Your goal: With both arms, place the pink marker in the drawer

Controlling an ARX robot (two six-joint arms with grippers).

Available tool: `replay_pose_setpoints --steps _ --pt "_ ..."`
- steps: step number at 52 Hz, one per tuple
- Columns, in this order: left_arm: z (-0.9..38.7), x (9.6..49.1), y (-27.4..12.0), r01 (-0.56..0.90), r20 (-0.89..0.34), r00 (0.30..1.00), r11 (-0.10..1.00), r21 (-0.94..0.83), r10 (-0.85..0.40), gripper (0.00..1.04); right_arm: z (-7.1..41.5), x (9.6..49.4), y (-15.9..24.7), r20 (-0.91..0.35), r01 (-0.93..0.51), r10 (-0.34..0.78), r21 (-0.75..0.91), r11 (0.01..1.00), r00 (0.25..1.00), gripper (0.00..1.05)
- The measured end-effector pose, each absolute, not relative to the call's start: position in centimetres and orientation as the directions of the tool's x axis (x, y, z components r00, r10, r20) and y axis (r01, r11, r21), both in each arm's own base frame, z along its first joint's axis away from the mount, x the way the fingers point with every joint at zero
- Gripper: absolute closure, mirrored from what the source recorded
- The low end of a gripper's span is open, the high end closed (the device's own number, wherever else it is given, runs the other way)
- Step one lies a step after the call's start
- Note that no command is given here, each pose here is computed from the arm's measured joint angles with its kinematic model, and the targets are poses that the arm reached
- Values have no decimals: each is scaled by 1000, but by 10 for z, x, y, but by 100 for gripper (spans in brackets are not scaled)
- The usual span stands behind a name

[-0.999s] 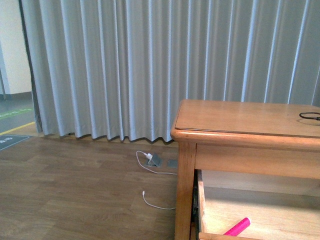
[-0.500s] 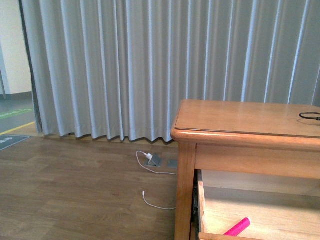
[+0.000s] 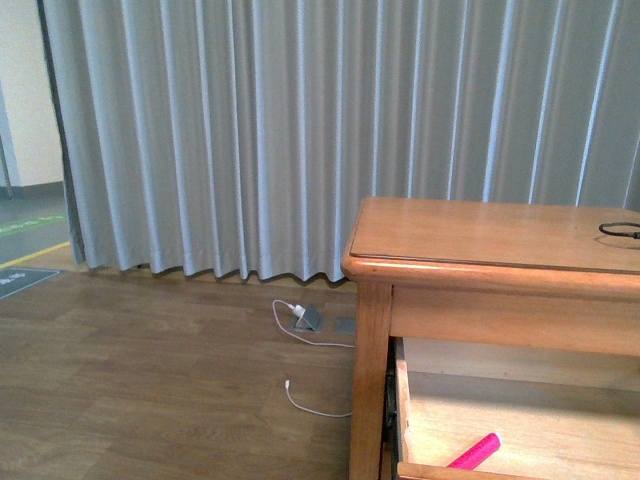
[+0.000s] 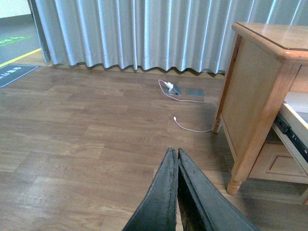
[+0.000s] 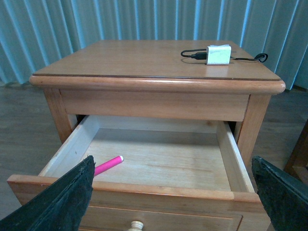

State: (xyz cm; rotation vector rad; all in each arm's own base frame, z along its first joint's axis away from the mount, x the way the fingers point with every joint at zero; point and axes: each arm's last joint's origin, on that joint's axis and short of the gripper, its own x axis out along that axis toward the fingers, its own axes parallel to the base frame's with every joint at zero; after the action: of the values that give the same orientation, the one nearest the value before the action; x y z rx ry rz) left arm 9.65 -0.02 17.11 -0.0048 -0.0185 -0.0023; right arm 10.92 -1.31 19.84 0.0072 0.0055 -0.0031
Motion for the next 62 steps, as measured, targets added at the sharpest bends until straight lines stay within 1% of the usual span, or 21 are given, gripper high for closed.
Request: replay_pose_setpoints --steps 2,3,8,9,11,12,13,16,18,22,23,27,30,33,45,62 --pt "171 96 0 2 19 1000 1000 -5 -2 101 198 109 -13 -5 3 -3 7 1000 1000 8" --pt "171 96 0 2 19 1000 1000 -5 -2 98 198 109 -13 -5 3 -3 7 1000 1000 8" --pt "171 96 0 2 19 1000 1000 -5 -2 81 198 109 -13 -5 3 -3 7 1000 1000 8" --pt "171 96 0 2 19 1000 1000 -5 -2 75 198 109 -13 -5 3 -3 7 1000 1000 8" --pt "171 96 0 2 19 1000 1000 -5 -2 68 198 109 -13 -5 3 -3 7 1000 1000 8" --pt "171 96 0 2 19 1000 1000 -5 -2 63 198 110 -13 -36 19 -18 13 1000 999 8" --pt "171 96 0 2 19 1000 1000 -5 -2 58 198 110 -13 -108 39 -36 25 999 993 8" --pt "171 96 0 2 19 1000 1000 -5 -2 47 198 111 -14 -257 41 -28 44 998 966 8" --pt "171 96 0 2 19 1000 1000 -5 -2 41 196 112 -13 -317 34 -18 46 998 948 8" --pt "171 96 0 2 19 1000 1000 -5 -2 27 189 116 -13 -451 -9 43 78 997 892 8" --pt "171 96 0 2 19 1000 1000 -5 -2 25 189 117 -13 -463 -14 49 80 997 885 8" --pt "171 96 0 2 19 1000 1000 -5 -2 11 185 127 -14 -525 -32 66 74 997 848 8" --pt "171 96 0 2 19 1000 1000 -4 -2 4 183 134 -13 -557 -45 79 75 996 827 8" --pt "171 96 0 2 19 1000 1000 -4 -2 7 180 145 -12 -587 -54 86 72 996 805 8" --pt "171 96 0 2 19 1000 1000 -4 -2 6 165 185 3 -674 -66 123 110 992 729 8" --pt "171 96 0 2 19 1000 1000 -4 -2 6 150 246 8 -705 24 59 107 994 707 8"
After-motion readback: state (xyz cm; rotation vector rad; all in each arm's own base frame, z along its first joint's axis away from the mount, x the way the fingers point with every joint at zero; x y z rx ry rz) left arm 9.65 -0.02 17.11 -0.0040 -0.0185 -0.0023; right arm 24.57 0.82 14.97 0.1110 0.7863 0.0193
